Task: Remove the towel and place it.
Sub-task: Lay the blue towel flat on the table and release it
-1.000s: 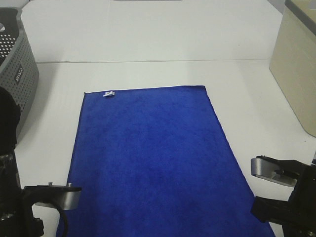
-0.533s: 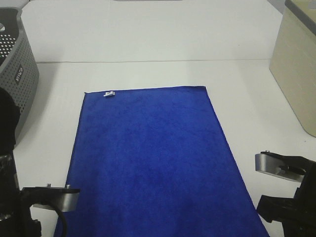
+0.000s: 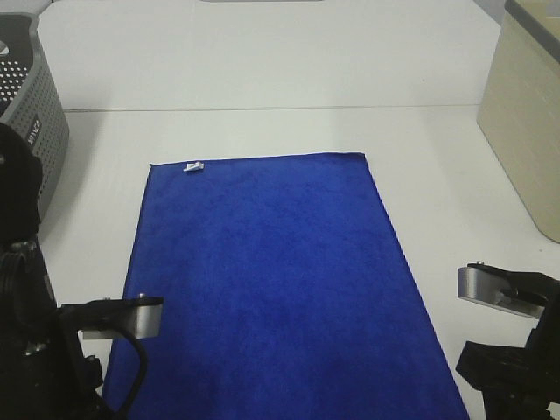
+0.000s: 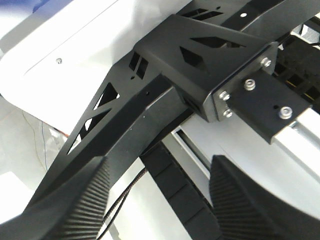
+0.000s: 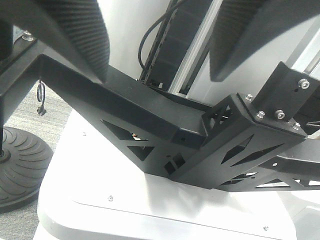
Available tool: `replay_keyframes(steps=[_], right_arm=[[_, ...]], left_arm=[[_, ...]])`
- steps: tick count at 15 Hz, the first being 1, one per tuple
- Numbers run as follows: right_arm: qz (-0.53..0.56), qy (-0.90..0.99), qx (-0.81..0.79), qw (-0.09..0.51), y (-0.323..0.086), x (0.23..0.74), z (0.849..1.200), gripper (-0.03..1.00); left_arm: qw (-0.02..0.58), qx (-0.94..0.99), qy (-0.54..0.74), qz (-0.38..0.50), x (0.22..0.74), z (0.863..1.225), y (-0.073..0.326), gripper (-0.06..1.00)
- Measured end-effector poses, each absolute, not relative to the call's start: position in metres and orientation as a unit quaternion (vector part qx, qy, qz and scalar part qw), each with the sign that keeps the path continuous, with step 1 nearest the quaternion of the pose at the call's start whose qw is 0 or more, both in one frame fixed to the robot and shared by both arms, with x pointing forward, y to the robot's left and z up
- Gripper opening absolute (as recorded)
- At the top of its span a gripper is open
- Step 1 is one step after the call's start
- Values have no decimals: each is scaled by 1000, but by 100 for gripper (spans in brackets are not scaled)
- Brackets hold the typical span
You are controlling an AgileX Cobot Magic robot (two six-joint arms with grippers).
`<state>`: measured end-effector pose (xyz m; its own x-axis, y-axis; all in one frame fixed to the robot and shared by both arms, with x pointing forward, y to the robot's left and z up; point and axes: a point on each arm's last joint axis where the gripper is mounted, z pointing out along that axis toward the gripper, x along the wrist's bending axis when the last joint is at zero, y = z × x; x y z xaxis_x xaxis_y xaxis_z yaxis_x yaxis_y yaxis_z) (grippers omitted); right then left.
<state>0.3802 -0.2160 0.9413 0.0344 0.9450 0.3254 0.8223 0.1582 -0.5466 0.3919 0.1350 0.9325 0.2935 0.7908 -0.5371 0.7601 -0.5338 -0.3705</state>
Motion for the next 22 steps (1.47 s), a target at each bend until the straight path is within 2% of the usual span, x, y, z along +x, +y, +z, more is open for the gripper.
replay_keyframes(steps=[3, 5, 8, 11, 13, 15, 17, 20, 22], right_arm=[[80, -700, -639, 308, -216, 386, 948, 61], [28, -722, -636, 270, -212, 402, 972, 61], [-50, -749, -632, 195, -205, 436, 1018, 61], [-87, -763, -636, 81, -211, 471, 1063, 61], [-114, -743, -659, 40, -222, 501, 1086, 61], [-143, -716, -683, 26, -242, 534, 1098, 61], [-174, -707, -685, 38, -256, 569, 1098, 61], [-184, -709, -678, 53, -258, 612, 1081, 61], [-187, -718, -668, 63, -256, 633, 1068, 61]], left_arm=[[-3, -815, -474, 333, 398, 945, 132, 58], [-20, -827, -472, 304, 408, 959, 128, 59], [-22, -854, -477, 208, 434, 980, 127, 59], [-36, -873, -473, 115, 461, 1003, 127, 59], [-76, -861, -498, 71, 487, 1021, 136, 59], [-112, -830, -544, 39, 522, 1029, 157, 59], [-140, -795, -590, 17, 563, 1027, 180, 59], [-185, -749, -636, 28, 615, 1020, 199, 59], [-214, -737, -639, 47, 644, 1012, 197, 59]])
